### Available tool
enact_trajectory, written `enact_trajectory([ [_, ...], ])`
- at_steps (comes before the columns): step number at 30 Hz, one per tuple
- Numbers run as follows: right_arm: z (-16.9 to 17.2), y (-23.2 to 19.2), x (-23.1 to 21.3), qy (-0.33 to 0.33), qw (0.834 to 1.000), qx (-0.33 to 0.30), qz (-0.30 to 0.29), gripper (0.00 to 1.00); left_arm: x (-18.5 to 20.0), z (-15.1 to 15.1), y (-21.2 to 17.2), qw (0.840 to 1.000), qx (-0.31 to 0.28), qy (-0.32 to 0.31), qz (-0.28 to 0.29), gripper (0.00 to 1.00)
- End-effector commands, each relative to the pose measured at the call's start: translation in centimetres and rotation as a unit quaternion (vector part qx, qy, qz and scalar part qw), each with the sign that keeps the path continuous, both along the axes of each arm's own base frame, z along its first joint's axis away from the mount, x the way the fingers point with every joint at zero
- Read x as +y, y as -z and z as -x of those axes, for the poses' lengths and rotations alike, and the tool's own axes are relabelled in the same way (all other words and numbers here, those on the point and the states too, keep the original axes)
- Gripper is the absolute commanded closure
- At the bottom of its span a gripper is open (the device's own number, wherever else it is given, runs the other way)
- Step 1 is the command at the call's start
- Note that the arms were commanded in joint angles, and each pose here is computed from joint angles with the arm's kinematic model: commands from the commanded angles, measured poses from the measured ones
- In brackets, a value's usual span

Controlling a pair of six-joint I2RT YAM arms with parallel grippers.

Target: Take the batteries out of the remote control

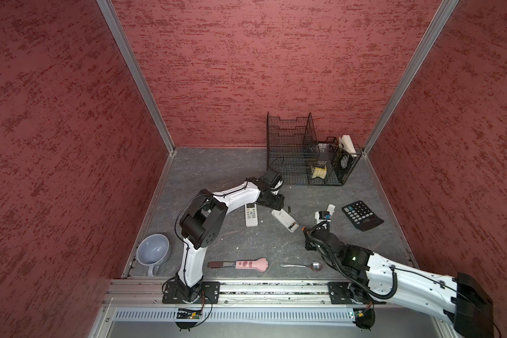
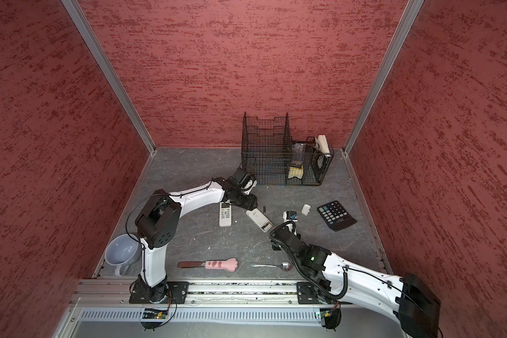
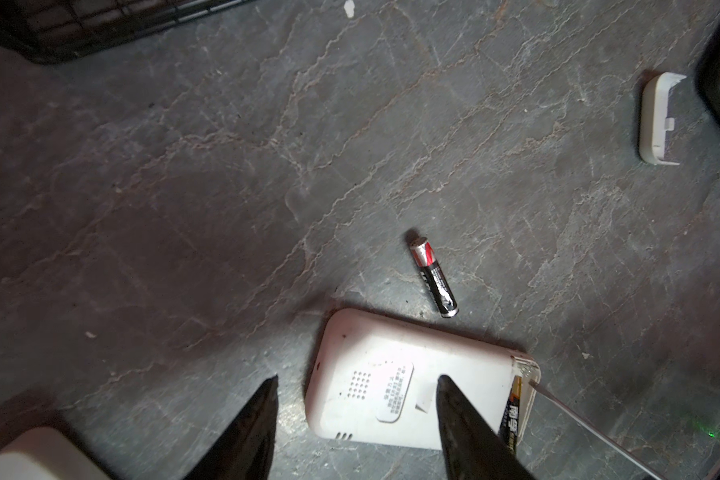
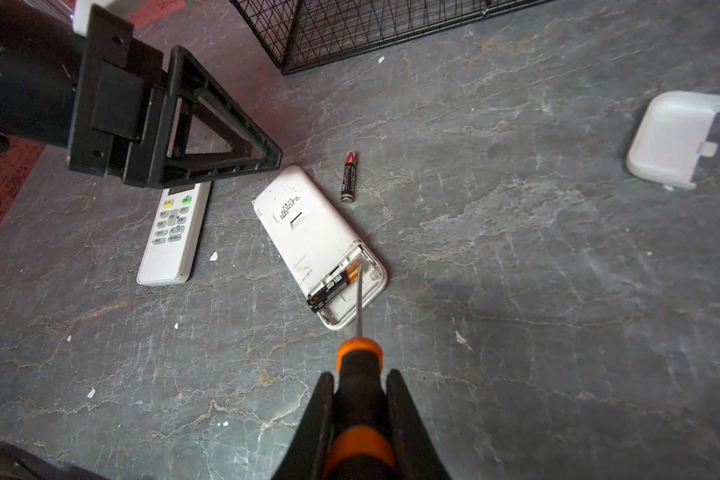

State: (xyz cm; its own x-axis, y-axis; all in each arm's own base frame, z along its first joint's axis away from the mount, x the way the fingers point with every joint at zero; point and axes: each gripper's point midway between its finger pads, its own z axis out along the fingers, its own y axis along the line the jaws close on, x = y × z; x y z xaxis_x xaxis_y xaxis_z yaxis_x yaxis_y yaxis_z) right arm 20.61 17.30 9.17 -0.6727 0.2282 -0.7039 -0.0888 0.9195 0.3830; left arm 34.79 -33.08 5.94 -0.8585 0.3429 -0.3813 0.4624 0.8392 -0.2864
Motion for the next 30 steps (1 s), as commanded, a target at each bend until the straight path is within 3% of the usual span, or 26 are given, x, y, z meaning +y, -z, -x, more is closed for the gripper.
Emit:
enact_trajectory([
  [1,-0.2,-0.1,0.4,-0.004,1.000,-0.004,-0.014,1.00,-0.1,0.4,1.0,1.000,0.007,0.010,-0.001,0.40],
  [30,1.6,1.1,1.1,-0.043,0.998,0.050,-0.009,1.00,0.3,1.2,2.4,1.000,0.010,-0.016,-0.023,0.44],
])
